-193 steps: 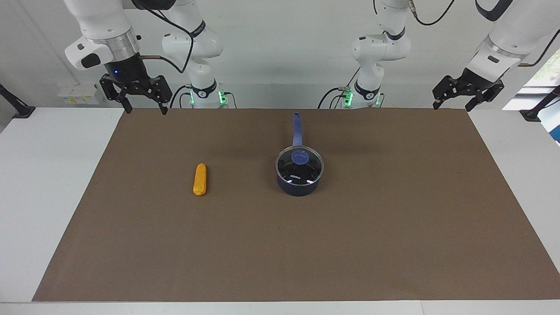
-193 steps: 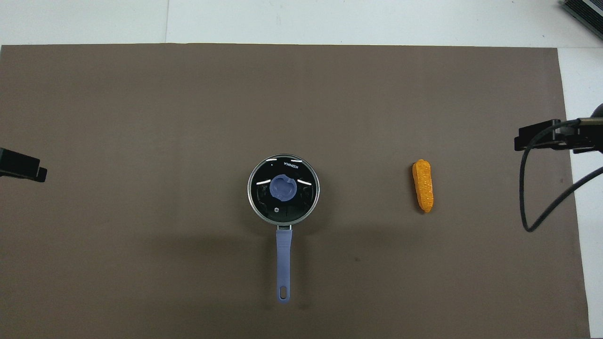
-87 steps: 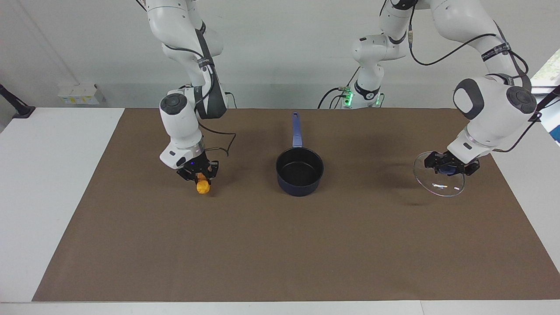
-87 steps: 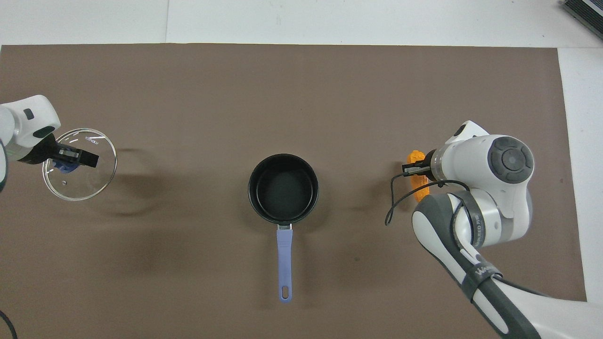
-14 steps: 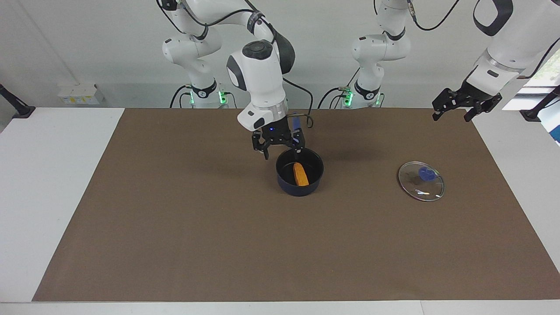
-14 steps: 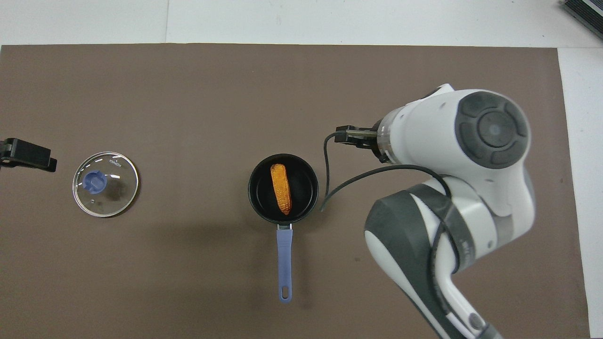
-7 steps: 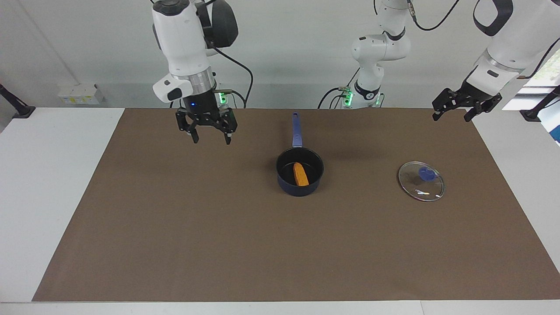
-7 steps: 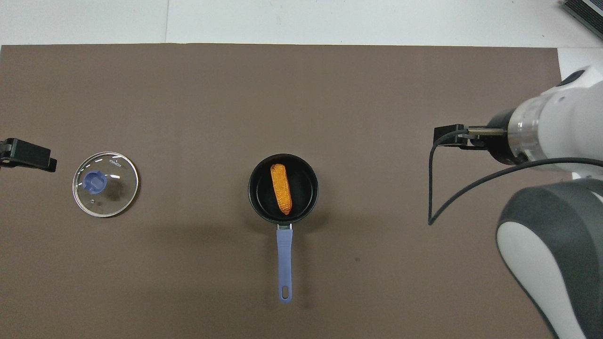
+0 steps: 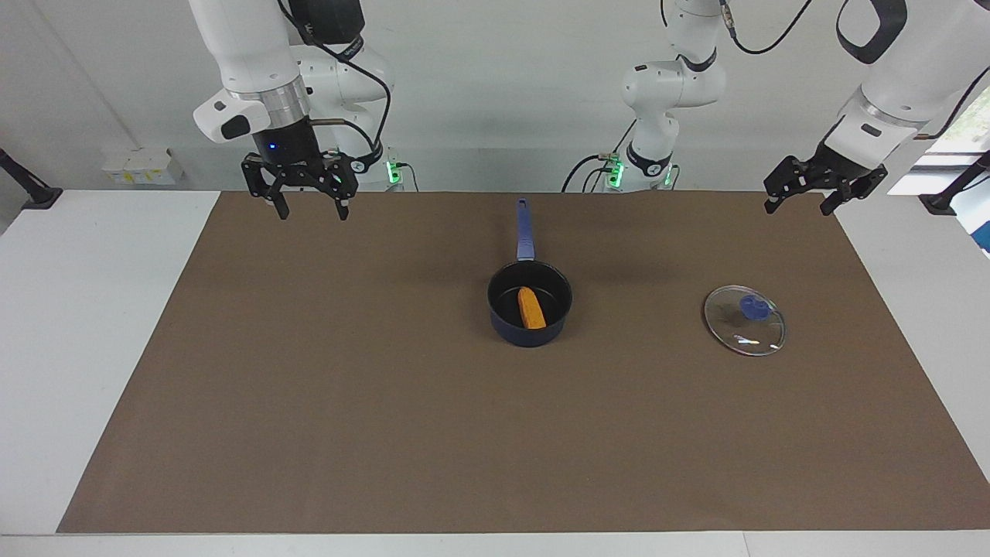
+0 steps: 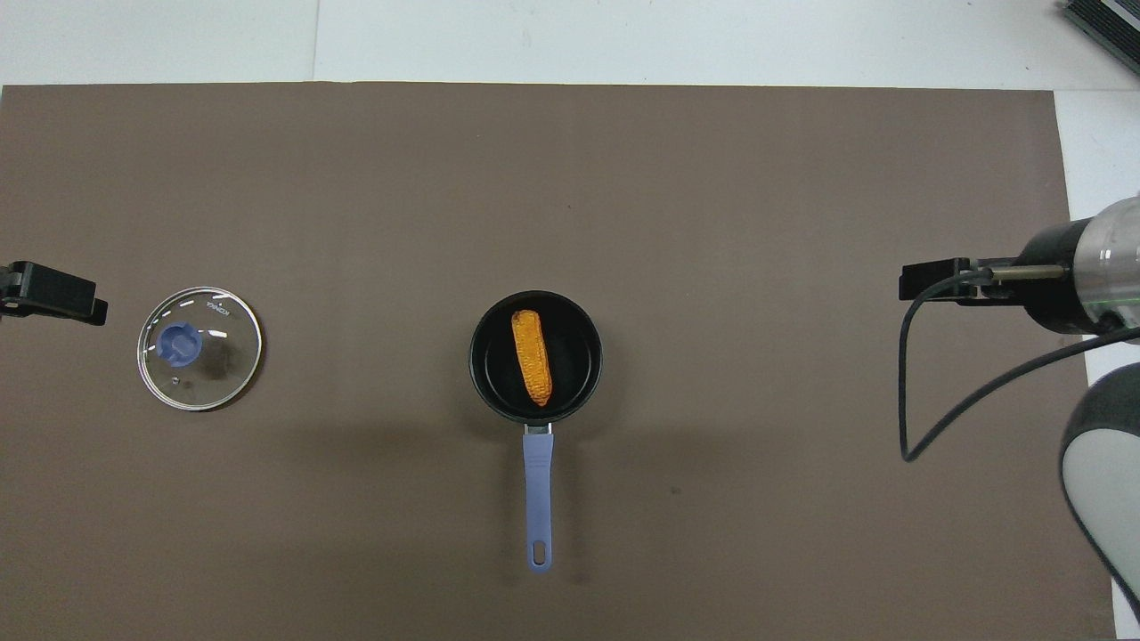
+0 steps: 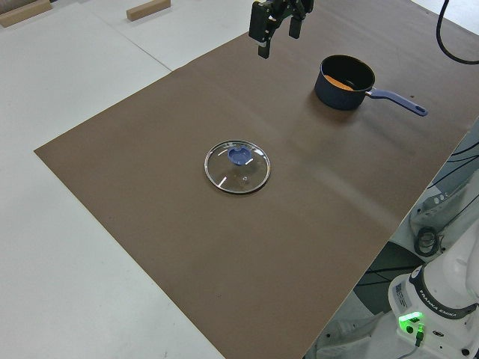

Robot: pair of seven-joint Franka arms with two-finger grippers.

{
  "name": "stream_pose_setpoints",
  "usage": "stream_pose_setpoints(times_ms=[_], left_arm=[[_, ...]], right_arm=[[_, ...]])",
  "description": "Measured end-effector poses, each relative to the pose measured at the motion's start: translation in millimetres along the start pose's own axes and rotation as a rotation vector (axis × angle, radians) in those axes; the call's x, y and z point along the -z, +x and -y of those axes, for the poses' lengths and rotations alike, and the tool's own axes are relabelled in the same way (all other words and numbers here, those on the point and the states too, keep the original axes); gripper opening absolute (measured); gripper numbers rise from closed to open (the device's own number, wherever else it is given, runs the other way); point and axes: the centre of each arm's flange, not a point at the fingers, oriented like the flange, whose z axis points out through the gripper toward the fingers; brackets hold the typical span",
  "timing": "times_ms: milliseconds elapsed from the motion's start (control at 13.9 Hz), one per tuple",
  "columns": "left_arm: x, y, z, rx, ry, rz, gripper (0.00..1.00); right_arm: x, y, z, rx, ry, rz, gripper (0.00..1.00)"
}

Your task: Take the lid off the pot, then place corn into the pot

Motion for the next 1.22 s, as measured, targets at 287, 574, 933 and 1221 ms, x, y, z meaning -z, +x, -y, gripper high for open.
stream_pose_setpoints(times_ms=[287,574,933,1221], left_arm=[[0.0,0.0,0.0,0.000,0.000,0.000,1.00],[0.0,0.0,0.0,0.000,0.000,0.000,1.00],[0.0,0.0,0.0,0.000,0.000,0.000,1.00],[0.0,0.0,0.0,0.000,0.000,0.000,1.00]], right_arm=[[12.8,5.8,-15.1,-0.015,-0.005,0.026,1.00],[10.6,12.6,-19.0,0.048,-0.007,0.042,1.00],[9.4,14.4,-20.3,0.048,-0.007,0.043,1.00],[10.3,15.5,-28.4,0.086,-0.007,0.042,1.00]])
